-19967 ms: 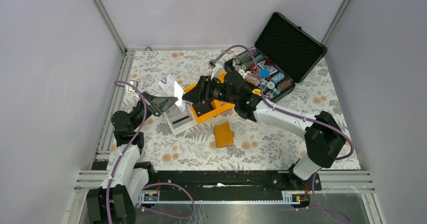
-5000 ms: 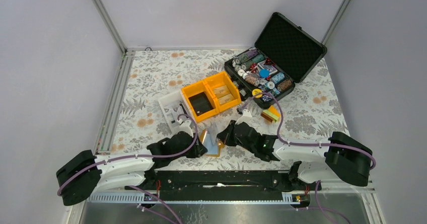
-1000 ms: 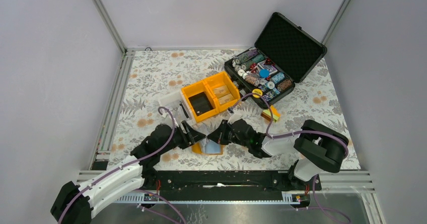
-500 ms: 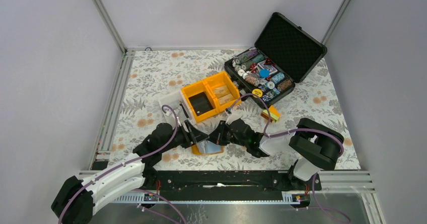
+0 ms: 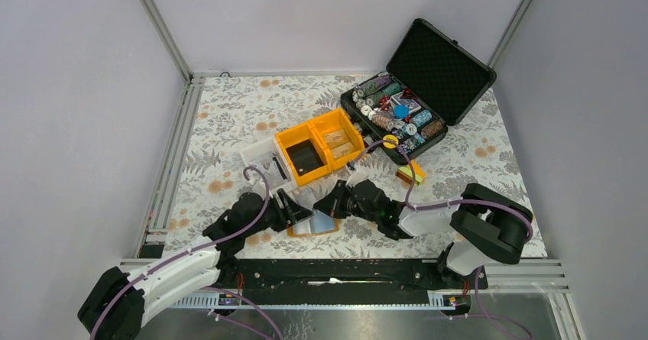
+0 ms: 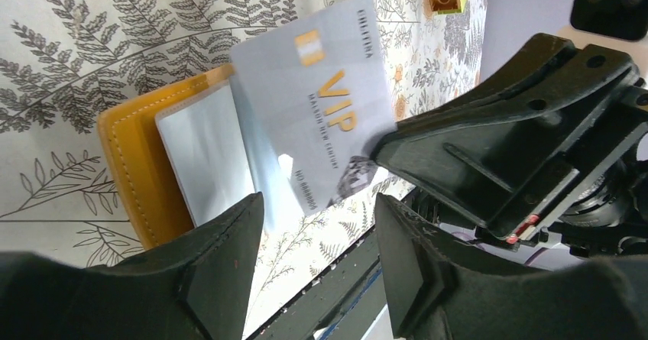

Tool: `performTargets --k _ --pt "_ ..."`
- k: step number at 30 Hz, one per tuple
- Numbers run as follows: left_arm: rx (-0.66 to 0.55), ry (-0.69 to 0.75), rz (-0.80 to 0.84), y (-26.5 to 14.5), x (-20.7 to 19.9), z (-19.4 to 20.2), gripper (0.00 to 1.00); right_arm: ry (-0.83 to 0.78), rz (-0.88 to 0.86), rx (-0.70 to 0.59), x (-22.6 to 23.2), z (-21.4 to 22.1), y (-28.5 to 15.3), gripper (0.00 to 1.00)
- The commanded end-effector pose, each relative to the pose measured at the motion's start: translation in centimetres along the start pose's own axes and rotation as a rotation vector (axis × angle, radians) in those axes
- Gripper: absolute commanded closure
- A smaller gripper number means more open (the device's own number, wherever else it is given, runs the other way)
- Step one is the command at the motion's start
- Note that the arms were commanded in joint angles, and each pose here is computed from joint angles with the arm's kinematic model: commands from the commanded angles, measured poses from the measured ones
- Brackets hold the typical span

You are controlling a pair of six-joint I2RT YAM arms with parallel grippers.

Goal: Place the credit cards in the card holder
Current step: Insert the credit card into the card holder.

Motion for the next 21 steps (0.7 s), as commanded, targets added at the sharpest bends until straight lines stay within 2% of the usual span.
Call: performTargets --k 1,10,13,21 --pt "-0.062 -0.013 0.025 0.0 0.2 -0.4 0.43 0.002 -0.007 -0.090 0.7 -1.4 -1.0 1.00" --pt "-0.120 0.015 0.234 -0.7 -1.4 -0.7 0.43 0.042 -0.106 -0.114 2.0 -1.8 -3.6 1.00" --pt "-0.114 0.038 0.290 -0.9 -2.1 -0.7 0.46 0.053 -0.113 -0.103 1.9 -1.6 -4.0 1.00" --pt "-0.088 0.018 0.268 -0.5 -0.8 -0.1 0.47 0.077 -0.192 -0.063 2.3 -1.0 -4.2 1.00"
Point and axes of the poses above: each gripper's point midway between its finger pads, its own y axis out along the fingers, its own x axis along the line the jaws close on, z = x × y, the point moved 9 cm from there along -y, back along the fingers, and after that the axes turned 4 degrees about -y, right-handed, at the moved point
